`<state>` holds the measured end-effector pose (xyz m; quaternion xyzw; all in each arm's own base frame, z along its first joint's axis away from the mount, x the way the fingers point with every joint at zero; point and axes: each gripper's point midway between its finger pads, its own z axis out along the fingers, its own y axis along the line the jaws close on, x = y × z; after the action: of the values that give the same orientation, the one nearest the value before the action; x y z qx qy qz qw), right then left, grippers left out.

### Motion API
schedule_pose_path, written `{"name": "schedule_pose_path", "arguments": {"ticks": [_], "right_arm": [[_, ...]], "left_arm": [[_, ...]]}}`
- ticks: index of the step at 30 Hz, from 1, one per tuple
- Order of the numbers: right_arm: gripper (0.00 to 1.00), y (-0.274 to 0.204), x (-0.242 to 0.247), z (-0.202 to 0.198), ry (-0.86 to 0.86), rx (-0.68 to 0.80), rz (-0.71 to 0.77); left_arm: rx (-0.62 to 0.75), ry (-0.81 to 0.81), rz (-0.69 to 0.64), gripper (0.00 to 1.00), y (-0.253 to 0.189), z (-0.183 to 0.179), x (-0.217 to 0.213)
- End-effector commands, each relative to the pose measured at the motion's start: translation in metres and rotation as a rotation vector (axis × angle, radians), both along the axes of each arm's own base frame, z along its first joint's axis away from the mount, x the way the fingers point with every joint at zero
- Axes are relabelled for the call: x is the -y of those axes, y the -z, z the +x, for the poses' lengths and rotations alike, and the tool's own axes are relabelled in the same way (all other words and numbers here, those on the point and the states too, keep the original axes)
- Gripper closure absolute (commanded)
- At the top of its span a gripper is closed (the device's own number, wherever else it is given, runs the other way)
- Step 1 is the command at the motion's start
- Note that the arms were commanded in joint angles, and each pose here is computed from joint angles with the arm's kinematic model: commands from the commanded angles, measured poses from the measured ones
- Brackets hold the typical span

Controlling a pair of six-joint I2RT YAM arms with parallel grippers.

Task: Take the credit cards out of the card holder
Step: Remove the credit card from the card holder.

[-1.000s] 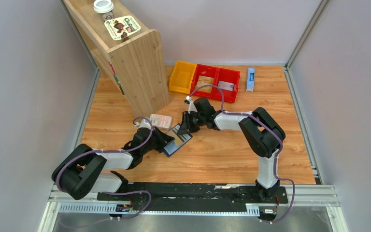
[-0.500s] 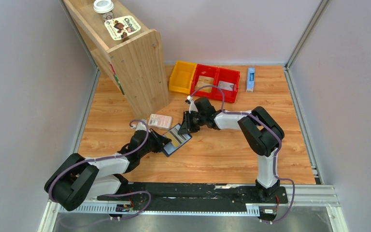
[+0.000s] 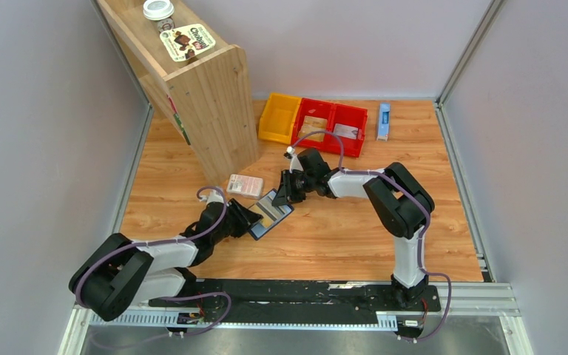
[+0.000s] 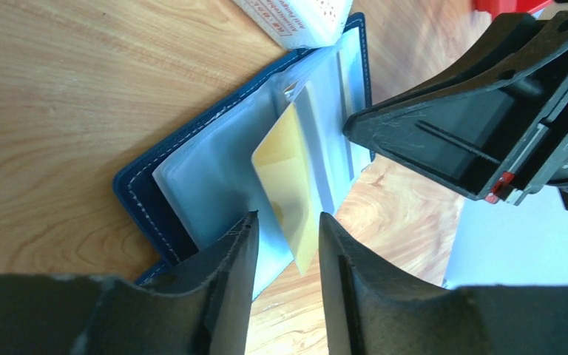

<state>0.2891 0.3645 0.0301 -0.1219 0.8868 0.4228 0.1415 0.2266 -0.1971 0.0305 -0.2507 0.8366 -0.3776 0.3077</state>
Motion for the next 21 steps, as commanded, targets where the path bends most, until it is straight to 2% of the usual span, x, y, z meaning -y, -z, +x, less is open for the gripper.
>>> {"name": "schedule_pose_path", "arguments": {"ticks": [1, 6, 12, 17, 21], "right_arm": [[0.78, 0.061, 0.036, -0.017, 0.044, -0.086, -0.205], [0.78, 0.062, 0.036, -0.016, 0.043, -0.084, -0.201], [0.78, 0.061, 0.037, -0.016, 0.043, -0.08, -0.206], [0.78, 0.062, 0.037, -0.014, 0.049, -0.079, -0.211], [0.78, 0.06, 0.037, -0.013, 0.051, -0.076, -0.21]], "left_arm": [[-0.042, -0.033, 0.009, 0.53, 0.016, -0.001, -0.006], [-0.041, -0.03, -0.011, 0.53, 0.019, 0.002, -0.002], [-0.011, -0.042, -0.032, 0.72, 0.013, 0.004, -0.003], [0.022, -0.058, -0.003, 0.79, 0.004, 0.003, -0.012], [0.057, -0.065, 0.01, 0.89, -0.006, 0.003, -0.017]]}}
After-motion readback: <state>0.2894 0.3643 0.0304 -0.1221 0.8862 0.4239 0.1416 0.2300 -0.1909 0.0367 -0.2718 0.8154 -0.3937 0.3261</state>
